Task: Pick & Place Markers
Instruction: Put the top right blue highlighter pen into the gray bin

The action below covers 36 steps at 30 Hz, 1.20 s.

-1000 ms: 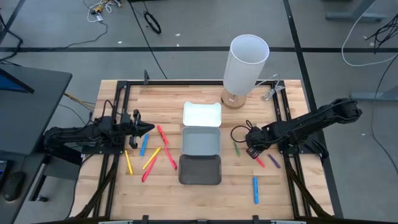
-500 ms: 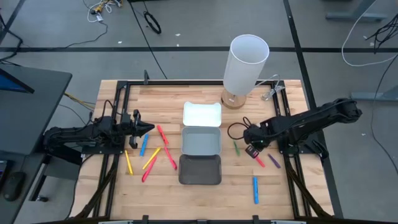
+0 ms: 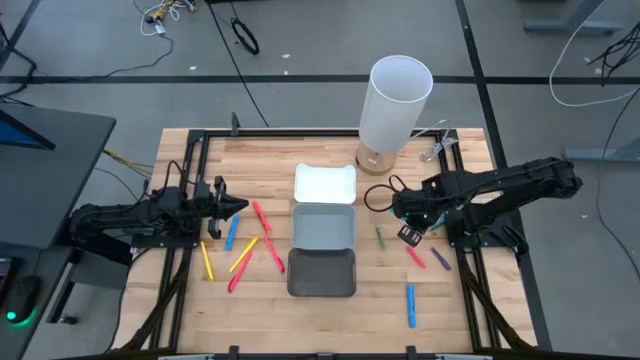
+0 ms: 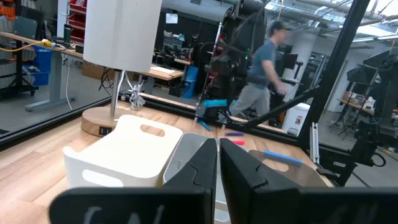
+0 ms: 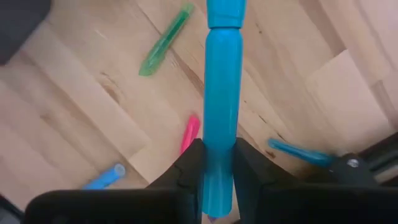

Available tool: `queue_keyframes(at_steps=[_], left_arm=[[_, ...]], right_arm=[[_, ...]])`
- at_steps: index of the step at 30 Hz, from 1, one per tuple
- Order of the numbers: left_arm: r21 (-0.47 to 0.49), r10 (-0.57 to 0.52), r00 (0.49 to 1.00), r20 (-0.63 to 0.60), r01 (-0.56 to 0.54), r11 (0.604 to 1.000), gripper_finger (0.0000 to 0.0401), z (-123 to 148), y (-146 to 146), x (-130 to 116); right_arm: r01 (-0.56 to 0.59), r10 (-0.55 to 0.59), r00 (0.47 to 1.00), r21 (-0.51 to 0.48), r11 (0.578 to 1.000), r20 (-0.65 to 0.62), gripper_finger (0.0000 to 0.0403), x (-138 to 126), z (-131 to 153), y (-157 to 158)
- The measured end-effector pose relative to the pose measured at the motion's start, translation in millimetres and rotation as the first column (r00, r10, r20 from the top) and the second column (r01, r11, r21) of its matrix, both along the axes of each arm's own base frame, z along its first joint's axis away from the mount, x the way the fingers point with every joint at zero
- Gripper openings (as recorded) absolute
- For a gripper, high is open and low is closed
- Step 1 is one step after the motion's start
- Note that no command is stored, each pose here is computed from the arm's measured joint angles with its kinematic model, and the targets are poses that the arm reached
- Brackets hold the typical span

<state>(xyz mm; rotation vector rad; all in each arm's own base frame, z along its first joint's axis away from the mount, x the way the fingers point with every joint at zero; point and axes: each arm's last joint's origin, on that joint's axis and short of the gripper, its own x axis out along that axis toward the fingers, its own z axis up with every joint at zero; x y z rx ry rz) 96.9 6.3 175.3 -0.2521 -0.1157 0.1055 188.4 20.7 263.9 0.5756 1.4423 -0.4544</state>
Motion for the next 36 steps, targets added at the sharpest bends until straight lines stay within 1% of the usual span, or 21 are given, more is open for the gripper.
queue_keyframes(at_steps=[8, 20, 29, 36], left_arm=[[0.0, 0.0, 1.0, 0.0, 0.0, 1.0, 0.0023, 0, 0, 0], [0.0, 0.0, 1.0, 0.0, 0.0, 1.0, 0.0023, 0, 0, 0], [0.0, 0.0, 1.0, 0.0, 0.0, 1.0, 0.0023, 0, 0, 0], [0.0, 0.0, 1.0, 0.0, 0.0, 1.0, 0.0023, 0, 0, 0]], right_arm=[[-0.056, 0.056, 0.998, -0.005, 0.998, 0.008, 0.0055, -2, 30, 0], [-0.16, 0.161, 0.987, -0.022, 0.987, 0.006, 0.0055, -13, 72, -2], [-0.224, 0.226, 0.973, -0.034, 0.974, 0.055, 0.0055, -12, 85, -1], [-0.327, 0.328, 0.944, -0.044, 0.944, 0.03, 0.0055, 5, 84, 0]])
